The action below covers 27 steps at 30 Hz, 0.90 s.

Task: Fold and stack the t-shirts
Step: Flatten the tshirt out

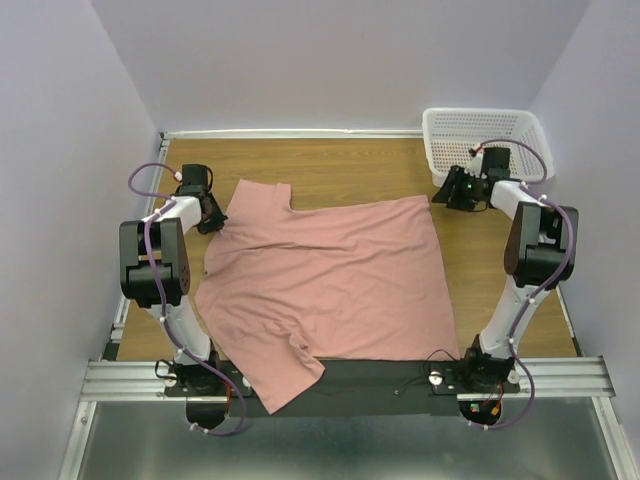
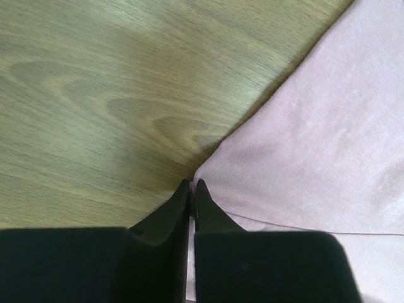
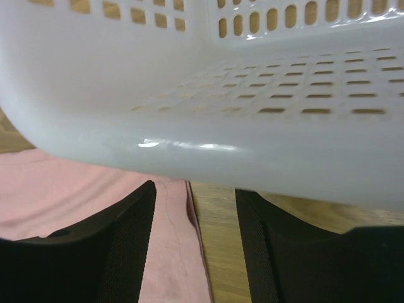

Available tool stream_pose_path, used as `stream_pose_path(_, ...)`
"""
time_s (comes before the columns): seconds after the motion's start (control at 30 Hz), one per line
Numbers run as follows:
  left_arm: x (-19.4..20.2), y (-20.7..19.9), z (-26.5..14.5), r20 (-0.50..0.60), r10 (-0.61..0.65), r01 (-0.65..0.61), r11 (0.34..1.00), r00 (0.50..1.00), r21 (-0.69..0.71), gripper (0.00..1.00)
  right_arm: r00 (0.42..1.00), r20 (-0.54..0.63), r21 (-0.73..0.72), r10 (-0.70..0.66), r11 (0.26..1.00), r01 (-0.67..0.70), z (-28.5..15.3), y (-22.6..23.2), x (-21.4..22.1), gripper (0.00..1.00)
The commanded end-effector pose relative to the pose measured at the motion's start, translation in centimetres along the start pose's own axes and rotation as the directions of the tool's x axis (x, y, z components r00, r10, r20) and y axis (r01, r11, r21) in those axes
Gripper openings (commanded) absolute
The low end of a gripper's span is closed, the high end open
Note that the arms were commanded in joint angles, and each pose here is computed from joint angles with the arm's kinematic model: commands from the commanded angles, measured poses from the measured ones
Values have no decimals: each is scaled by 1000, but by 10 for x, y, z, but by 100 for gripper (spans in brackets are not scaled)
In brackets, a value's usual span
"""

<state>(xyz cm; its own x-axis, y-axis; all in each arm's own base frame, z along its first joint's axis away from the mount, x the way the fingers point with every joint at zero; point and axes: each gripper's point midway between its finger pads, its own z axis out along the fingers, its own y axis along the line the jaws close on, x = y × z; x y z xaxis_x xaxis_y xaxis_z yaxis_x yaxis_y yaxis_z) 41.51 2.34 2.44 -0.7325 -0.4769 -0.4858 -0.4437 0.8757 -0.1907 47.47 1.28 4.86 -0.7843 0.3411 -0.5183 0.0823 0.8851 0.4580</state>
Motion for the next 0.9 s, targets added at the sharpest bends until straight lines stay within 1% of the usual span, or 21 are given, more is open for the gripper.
stream_pose_path(0.0, 3, -6, 4, -17, 26, -25, 999, 1000, 20, 0, 996, -6, 52, -93, 994, 93, 3, 2, 6, 64)
stream_pose_path(0.03, 3, -4, 4, -17, 26, -26, 1000, 1000, 15, 0, 994, -11, 60, -105, 993, 105, 4, 1, 8, 64)
stream_pose_path(0.13, 3, -2, 3, -16, 24, -25, 1000, 1000, -3, 0, 980, -24, 94, -197, 976, 199, 10, 10, 14, 64)
stream_pose_path(0.17, 4, 0, 3, -18, 18, -19, 1000, 1000, -7, 0, 971, -26, 100, -239, 965, 240, 13, 20, 17, 64)
stream_pose_path(0.2, 5, 1, 2, -20, 14, -14, 1000, 1000, -13, 1, 964, -21, 151, -266, 952, 266, 12, 13, 14, 64)
stream_pose_path(0.27, 7, 6, 2, -20, 1, -2, 999, 1000, -38, 0, 946, -25, 194, -323, 927, 322, 19, 23, 18, 64)
stream_pose_path(0.4, 13, 21, 1, -25, -29, 27, 996, 999, -90, 0, 939, 7, 238, -345, 912, 334, 24, 28, 14, 63)
stream_pose_path(0.53, 5, 50, -6, 17, -63, 65, 983, 998, -171, 0, 934, 19, 239, -357, 909, 342, 29, 38, 12, 63)
stream_pose_path(0.6, 3, 53, -7, 28, -62, 66, 982, 998, -178, 0, 936, 18, 235, -353, 911, 339, 33, 41, 13, 63)
stream_pose_path(0.77, 3, 56, -7, 36, -68, 74, 979, 997, -192, 0, 932, 62, 226, -357, 915, 335, 36, 53, -8, 61)
stream_pose_path(0.87, 0, 53, -5, 39, -66, 72, 980, 997, -184, 0, 926, 67, 175, -372, 918, 356, 46, 63, -14, 61)
